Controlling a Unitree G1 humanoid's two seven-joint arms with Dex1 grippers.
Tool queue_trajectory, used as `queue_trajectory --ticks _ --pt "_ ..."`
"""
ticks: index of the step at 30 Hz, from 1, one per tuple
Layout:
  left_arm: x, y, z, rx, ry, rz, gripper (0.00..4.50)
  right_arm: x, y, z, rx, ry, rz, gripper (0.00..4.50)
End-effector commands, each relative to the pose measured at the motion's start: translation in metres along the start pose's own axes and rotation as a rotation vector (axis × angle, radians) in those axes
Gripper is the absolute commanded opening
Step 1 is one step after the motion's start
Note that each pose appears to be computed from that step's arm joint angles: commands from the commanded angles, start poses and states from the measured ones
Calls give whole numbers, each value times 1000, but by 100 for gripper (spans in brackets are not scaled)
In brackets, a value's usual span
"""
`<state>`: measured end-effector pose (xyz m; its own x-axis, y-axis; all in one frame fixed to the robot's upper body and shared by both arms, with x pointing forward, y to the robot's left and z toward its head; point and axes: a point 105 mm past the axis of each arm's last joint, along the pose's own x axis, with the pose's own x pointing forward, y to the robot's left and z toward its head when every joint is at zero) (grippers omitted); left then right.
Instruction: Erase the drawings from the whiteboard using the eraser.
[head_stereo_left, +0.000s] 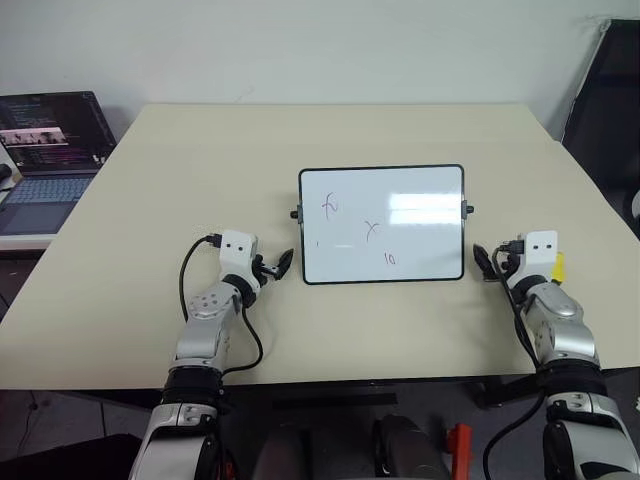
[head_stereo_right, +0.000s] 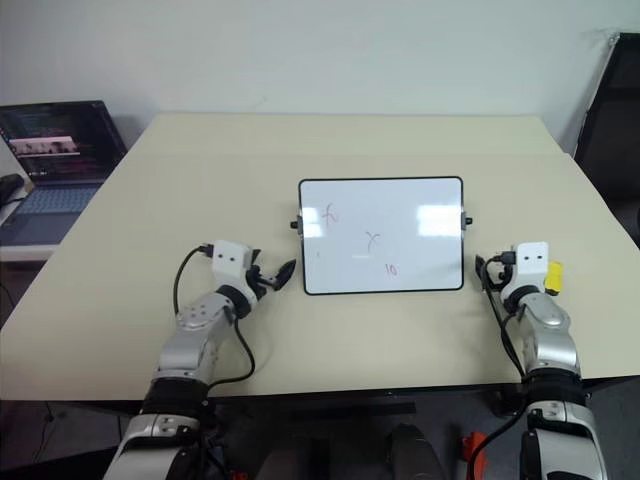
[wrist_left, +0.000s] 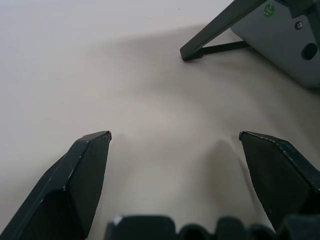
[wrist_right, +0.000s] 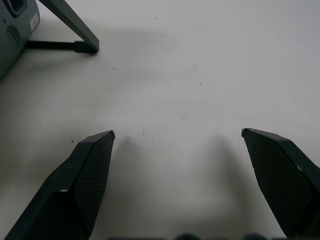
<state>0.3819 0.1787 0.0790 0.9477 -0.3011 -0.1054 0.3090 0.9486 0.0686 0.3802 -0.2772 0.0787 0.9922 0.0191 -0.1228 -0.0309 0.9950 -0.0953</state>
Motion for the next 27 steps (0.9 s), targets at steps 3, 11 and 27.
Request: queue_trajectory --ticks 3,11,27 --pt "-1 -3 2 0 -14 -12 450 -1 -6 14 -4 -44 -13 446" --pt "-1 -2 11 8 -25 -46 450 -3 -9 24 -1 -67 -12 446" --pt "-46 -4 89 140 -65 -469 450 -23 -50 63 26 -102 -3 446"
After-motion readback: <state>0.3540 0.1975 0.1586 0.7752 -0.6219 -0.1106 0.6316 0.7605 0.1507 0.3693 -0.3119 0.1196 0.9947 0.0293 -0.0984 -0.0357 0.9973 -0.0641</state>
